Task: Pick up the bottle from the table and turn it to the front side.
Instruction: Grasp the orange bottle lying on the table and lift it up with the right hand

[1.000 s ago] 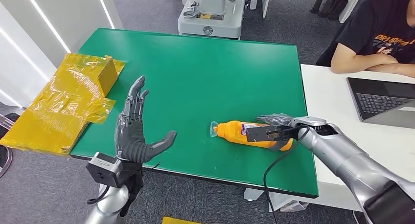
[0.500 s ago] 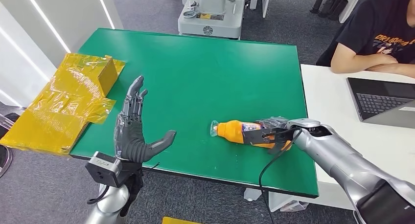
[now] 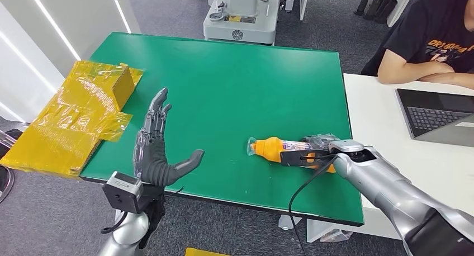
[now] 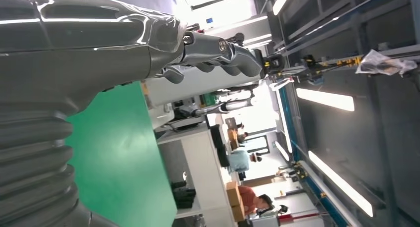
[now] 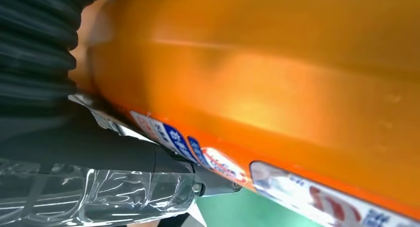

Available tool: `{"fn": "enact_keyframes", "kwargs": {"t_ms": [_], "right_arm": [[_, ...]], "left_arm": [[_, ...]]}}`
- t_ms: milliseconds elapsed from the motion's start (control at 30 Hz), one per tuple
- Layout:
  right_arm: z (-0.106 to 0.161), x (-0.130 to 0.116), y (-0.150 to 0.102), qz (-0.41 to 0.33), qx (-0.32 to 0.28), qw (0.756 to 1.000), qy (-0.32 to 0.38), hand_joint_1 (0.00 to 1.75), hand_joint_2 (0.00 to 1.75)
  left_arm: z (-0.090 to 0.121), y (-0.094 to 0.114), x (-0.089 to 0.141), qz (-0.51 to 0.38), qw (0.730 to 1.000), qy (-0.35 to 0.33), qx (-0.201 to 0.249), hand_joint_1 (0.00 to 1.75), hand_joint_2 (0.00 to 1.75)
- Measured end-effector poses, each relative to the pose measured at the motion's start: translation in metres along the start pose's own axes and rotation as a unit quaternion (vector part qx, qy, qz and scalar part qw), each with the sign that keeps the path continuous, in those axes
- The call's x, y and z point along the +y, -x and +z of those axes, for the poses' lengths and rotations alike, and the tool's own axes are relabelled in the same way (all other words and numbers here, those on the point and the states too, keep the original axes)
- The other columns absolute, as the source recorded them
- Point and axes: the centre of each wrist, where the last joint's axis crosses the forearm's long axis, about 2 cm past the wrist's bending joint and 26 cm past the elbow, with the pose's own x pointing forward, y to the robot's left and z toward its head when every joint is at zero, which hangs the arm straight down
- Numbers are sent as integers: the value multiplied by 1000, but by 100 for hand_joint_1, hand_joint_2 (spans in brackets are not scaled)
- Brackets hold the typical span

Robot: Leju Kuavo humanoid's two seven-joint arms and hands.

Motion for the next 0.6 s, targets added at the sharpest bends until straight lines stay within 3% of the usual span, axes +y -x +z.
{"fn": "enact_keyframes", "kwargs": {"t_ms": [67, 133, 600], "right_arm": [[0, 1, 0, 1, 3, 1000, 2, 106, 175], [-1, 2, 0, 1, 5, 1000, 4, 175, 175], [-1, -2, -4, 4, -2, 1000, 17, 175, 175]], "left_arm": [[0, 0, 0, 0, 1000, 2, 0, 0, 175], [0, 0, 0, 0, 1000, 4, 1, 0, 175], [0, 0, 0, -1, 1000, 5, -4, 0, 175]]}}
